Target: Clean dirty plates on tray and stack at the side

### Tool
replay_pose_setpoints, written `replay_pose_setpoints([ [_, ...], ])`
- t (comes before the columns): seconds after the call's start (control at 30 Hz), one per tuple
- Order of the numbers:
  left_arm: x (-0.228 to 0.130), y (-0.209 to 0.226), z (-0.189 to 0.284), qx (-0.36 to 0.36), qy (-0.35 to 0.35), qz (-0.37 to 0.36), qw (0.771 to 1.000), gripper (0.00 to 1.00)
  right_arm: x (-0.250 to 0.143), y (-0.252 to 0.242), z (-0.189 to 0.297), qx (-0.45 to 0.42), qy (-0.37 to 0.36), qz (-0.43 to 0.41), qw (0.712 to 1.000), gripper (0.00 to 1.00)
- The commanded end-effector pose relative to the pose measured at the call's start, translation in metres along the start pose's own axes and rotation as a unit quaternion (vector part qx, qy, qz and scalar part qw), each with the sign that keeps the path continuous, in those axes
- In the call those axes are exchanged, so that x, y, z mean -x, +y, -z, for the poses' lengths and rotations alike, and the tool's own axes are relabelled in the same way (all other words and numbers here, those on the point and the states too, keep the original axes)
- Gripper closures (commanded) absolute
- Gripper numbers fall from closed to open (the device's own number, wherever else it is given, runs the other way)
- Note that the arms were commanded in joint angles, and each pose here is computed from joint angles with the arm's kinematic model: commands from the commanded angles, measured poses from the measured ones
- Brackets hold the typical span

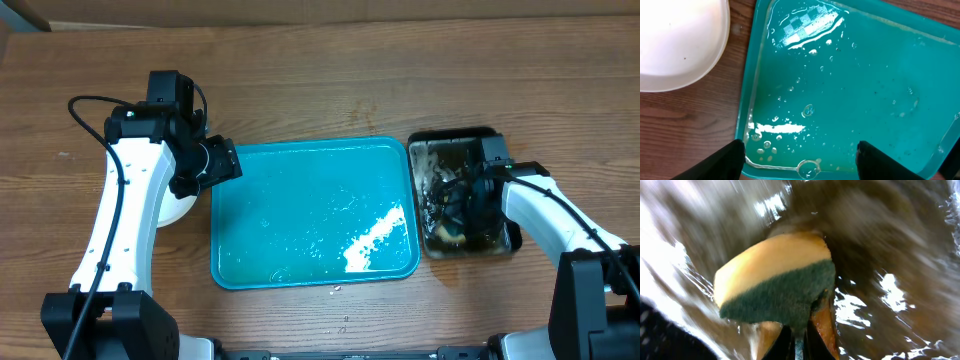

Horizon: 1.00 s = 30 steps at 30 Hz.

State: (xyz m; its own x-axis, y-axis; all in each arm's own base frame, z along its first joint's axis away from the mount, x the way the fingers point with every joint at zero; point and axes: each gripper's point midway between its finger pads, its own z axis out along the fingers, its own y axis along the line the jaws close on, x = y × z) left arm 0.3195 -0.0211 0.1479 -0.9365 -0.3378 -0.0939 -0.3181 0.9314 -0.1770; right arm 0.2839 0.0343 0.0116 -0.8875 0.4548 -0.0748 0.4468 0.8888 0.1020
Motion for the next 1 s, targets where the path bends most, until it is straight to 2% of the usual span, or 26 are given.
replay_pose_setpoints([
  [0.0, 0.004, -0.001, 0.011, 0.001, -0.018, -0.009, 1.0, 0.28, 0.012, 0.024, 0.002, 0.059, -0.017, -0.009, 0.998, 0.96],
  [0.1, 0.004, -0.001, 0.011, 0.001, -0.018, -0.009, 1.0, 0.28, 0.003, 0.055, 0.007, 0.134, 0.007, 0.027, 0.991, 0.96],
  [0.17, 0.004, -0.001, 0.011, 0.001, -0.018, -0.009, 1.0, 0.28, -0.01, 0.055, 0.006, 0.129, 0.026, 0.053, 0.99, 0.96],
  [0.27, 0.004, -0.001, 0.011, 0.001, -0.018, -0.009, 1.0, 0.28, -0.025, 0.022, 0.001, 0.037, 0.046, 0.053, 0.997, 0.96],
  [0.37, 0.004, -0.001, 0.011, 0.001, -0.019, -0.009, 1.0, 0.28, -0.025, -0.027, 0.003, -0.089, 0.033, 0.047, 0.994, 0.96],
  [0.5, 0.004, -0.001, 0.011, 0.001, -0.019, -0.009, 1.0, 0.28, -0.005, -0.052, 0.008, -0.148, -0.009, 0.037, 0.988, 0.96],
  [0.6, 0.003, -0.001, 0.011, 0.002, -0.017, -0.009, 1.0, 0.28, 0.009, -0.032, 0.003, -0.088, -0.028, 0.024, 0.995, 0.96],
  [0.77, 0.003, -0.001, 0.011, 0.002, -0.016, -0.009, 1.0, 0.28, 0.0, 0.013, 0.0, 0.028, 0.001, 0.035, 0.999, 0.96],
  [0.97, 0.003, -0.001, 0.011, 0.002, -0.017, -0.009, 1.0, 0.28, -0.026, 0.011, 0.0, 0.01, 0.045, 0.049, 0.998, 0.96],
])
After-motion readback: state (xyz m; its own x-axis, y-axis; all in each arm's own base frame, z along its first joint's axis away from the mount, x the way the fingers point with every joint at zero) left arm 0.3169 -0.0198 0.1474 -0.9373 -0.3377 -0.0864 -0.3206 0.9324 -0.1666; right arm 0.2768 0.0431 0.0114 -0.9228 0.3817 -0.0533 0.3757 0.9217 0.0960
